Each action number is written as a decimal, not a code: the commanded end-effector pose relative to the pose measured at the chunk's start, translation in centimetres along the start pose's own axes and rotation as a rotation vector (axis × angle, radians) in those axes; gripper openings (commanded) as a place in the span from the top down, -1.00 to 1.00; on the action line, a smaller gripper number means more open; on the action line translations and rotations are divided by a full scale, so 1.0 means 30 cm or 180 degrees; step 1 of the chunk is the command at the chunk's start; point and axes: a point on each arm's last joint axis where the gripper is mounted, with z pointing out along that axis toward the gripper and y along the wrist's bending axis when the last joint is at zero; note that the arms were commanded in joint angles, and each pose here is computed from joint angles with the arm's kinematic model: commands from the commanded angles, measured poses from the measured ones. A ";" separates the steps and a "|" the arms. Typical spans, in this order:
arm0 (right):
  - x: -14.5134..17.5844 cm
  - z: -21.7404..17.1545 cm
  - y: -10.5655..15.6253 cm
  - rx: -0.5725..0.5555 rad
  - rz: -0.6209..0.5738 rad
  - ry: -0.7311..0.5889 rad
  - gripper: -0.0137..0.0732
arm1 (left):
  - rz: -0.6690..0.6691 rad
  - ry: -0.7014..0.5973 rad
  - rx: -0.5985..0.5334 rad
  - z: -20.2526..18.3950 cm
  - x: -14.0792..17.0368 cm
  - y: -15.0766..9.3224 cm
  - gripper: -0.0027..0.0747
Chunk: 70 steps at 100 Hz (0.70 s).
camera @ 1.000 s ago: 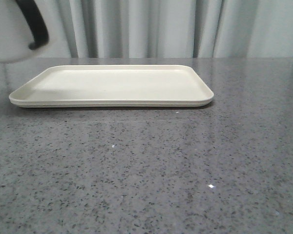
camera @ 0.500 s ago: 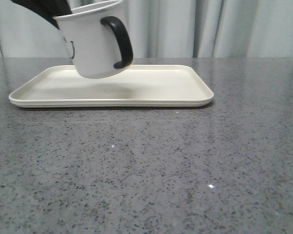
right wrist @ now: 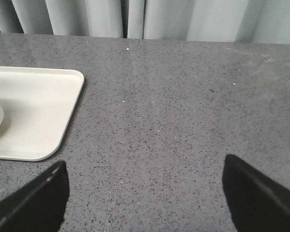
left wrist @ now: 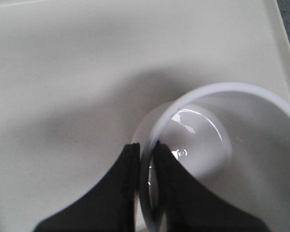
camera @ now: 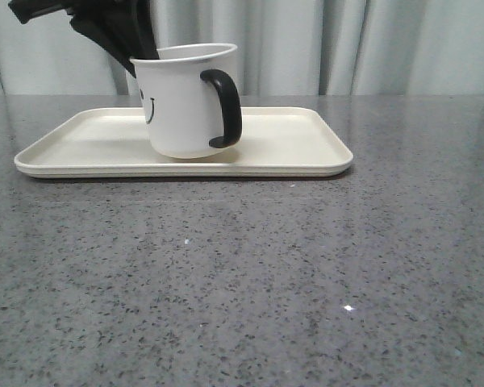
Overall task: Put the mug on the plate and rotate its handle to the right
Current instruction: 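Lower the mug onto the tray with the left gripper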
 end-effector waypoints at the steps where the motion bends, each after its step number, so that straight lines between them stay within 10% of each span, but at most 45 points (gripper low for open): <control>1: -0.053 -0.011 0.000 0.0013 -0.0001 -0.0321 -0.78 | 0.0007 -0.0367 0.0145 -0.096 -0.030 -0.037 0.98; 70: -0.055 -0.011 0.000 0.0013 -0.0001 -0.0351 -0.78 | 0.0082 -0.0397 -0.0009 -0.093 -0.034 -0.022 0.98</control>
